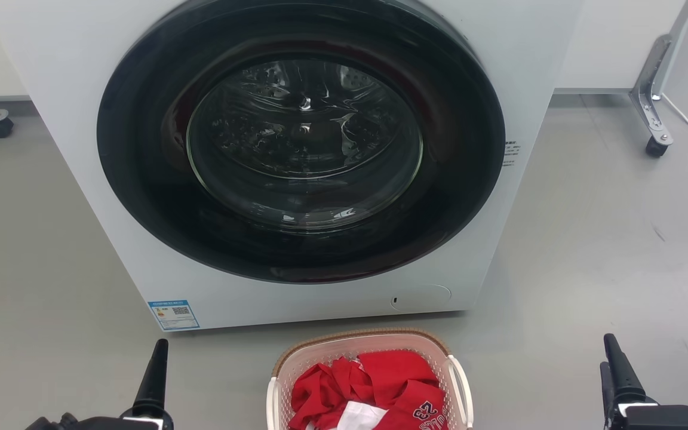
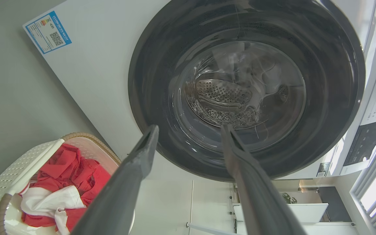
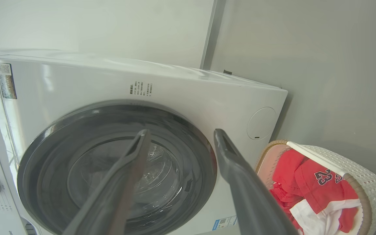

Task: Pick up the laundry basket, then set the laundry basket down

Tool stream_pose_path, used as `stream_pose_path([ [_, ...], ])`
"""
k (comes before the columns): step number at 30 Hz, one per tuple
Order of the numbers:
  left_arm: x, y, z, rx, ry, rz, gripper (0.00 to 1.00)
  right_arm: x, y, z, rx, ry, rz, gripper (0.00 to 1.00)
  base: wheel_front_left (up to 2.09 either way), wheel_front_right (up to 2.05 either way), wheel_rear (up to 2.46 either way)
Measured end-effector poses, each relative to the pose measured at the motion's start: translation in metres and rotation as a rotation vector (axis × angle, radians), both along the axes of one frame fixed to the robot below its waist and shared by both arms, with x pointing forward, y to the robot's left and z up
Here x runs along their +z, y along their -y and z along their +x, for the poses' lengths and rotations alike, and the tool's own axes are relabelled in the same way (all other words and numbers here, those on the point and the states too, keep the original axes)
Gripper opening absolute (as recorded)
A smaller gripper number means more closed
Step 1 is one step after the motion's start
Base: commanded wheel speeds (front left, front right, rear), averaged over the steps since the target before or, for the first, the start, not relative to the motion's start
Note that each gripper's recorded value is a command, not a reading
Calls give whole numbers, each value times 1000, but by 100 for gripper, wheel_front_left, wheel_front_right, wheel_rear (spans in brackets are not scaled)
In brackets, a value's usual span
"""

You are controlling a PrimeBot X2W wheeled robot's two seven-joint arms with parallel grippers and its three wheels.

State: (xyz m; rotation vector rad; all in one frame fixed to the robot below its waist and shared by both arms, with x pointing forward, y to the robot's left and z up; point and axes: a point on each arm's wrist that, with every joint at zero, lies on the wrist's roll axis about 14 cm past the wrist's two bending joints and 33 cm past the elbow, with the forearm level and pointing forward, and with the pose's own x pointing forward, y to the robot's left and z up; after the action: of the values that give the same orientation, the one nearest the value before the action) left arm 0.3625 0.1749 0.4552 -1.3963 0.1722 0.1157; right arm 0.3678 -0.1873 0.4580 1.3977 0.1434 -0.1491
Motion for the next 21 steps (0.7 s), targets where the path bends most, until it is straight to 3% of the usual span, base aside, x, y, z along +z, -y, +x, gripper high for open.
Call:
stream_pose_path([
  [6,6,5,2,-25,12,93,100,6,-6,2,27,12,-102,100,0,0,0],
  [21,22,15,5,-104,69,446,100,16,-18,3,96,34,-428,100,0,0,0],
])
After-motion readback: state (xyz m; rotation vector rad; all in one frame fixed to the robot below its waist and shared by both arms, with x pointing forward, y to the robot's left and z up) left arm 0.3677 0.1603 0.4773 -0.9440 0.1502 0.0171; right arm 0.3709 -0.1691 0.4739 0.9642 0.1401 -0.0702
